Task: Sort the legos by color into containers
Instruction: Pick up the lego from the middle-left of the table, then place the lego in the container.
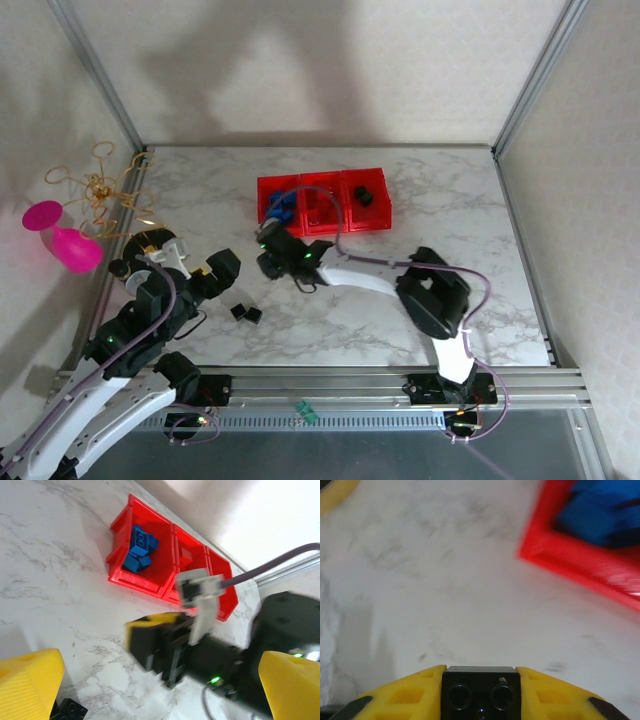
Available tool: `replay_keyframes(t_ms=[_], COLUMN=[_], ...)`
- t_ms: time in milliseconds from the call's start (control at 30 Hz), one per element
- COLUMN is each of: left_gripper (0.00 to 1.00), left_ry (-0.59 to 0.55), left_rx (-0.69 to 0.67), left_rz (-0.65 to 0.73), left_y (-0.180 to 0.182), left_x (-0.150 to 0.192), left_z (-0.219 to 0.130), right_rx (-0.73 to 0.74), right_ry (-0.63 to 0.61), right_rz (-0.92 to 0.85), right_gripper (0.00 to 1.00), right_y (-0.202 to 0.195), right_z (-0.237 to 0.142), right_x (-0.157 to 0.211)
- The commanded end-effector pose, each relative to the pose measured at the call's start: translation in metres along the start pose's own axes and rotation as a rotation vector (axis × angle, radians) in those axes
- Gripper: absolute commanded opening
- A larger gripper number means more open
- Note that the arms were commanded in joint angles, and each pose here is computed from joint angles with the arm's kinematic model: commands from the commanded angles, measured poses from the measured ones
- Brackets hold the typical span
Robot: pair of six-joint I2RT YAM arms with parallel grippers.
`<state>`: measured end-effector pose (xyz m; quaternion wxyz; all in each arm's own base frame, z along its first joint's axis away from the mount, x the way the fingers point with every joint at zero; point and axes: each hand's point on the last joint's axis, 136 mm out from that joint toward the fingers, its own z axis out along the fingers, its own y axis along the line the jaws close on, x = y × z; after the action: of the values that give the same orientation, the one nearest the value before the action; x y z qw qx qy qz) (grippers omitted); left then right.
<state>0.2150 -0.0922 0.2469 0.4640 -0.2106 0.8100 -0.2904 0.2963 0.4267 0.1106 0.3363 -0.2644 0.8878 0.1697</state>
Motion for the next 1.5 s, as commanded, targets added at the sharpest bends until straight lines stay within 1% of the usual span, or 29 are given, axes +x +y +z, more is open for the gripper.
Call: replay_keyframes(t_ms=[0,133,233,367,567,767,867,1000,1100,1167,1300,1467], left_gripper=[1.0,1.0,1.0,1.0,1.0,1.0,1.0,1.0,1.0,1.0,1.0,1.0], left_ry=[0.03,0.068,0.092,0.133,0.17,0.188,0.183,0.179,0.184,0.182,0.169,0.165], left_rx=[0.071,0.133,0.174,0.205,0.21,0.191,0.18,0.178,0.167,0.161,0.144,0.093], left_rz=[0.024,0.053,0.07,0.099,0.13,0.139,0.14,0.136,0.137,0.136,0.127,0.118], left_y=[-0.019,-0.036,-0.05,-0.061,-0.065,-0.061,-0.058,-0.058,-0.056,-0.054,-0.048,-0.033], left_x=[0.004,0.011,0.016,0.026,0.038,0.043,0.043,0.042,0.043,0.042,0.04,0.039], left_z=[0.013,0.028,0.04,0.057,0.075,0.081,0.081,0.08,0.08,0.078,0.072,0.06], right_rx=[0.135,0.277,0.347,0.424,0.466,0.482,0.467,0.456,0.432,0.408,0.334,0.212], right_ry=[-0.063,-0.111,-0.153,-0.167,-0.167,-0.142,-0.138,-0.136,-0.148,-0.153,-0.152,-0.115], right_rz=[0.136,0.229,0.287,0.325,0.351,0.337,0.334,0.324,0.325,0.326,0.319,0.256], right_gripper=[0.32,0.32,0.32,0.33,0.34,0.35,0.39,0.48,0.54,0.55,0.59,0.63], right_y=[-0.06,-0.131,-0.179,-0.236,-0.287,-0.317,-0.322,-0.321,-0.315,-0.305,-0.264,-0.188], right_z=[-0.024,-0.047,-0.059,-0.059,-0.042,-0.016,-0.004,0.0,-0.009,-0.017,-0.034,-0.041], right_x=[-0.015,-0.026,-0.037,-0.049,-0.061,-0.074,-0.077,-0.083,-0.087,-0.088,-0.077,-0.05])
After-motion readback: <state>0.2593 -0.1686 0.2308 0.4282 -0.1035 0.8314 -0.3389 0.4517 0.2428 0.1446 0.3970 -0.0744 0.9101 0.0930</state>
